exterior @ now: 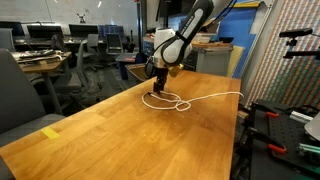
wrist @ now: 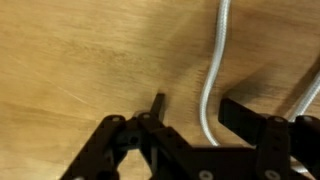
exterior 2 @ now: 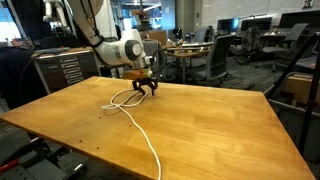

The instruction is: Tie a knot

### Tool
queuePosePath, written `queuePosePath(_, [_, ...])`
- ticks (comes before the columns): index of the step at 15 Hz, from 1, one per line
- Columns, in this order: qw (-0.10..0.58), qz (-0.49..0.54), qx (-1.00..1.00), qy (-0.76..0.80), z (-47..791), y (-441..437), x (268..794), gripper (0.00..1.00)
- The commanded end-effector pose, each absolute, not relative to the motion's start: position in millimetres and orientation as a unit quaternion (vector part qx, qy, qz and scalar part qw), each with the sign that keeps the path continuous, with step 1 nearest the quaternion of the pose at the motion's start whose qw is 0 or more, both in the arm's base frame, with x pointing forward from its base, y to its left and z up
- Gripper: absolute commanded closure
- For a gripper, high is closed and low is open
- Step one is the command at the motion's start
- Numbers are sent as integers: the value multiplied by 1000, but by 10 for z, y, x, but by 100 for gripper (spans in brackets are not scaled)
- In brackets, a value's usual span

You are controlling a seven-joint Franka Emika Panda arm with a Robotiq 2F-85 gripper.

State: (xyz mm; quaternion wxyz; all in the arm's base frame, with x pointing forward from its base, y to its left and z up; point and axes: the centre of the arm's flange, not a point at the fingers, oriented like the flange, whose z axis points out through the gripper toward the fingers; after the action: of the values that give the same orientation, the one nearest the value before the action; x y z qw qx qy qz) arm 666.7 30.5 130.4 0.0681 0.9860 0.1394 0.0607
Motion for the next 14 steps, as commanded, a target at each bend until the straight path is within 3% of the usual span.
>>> queuePosePath(1, [74,97,984,132,1303,371,6739,72])
queuePosePath(4, [73,116,982,127,1371,387,6727,96])
queuePosePath(5, [75,121,982,126,1380,390,6725,99])
queuePosePath(14, [88,191,963,171,1908,756,6159,99])
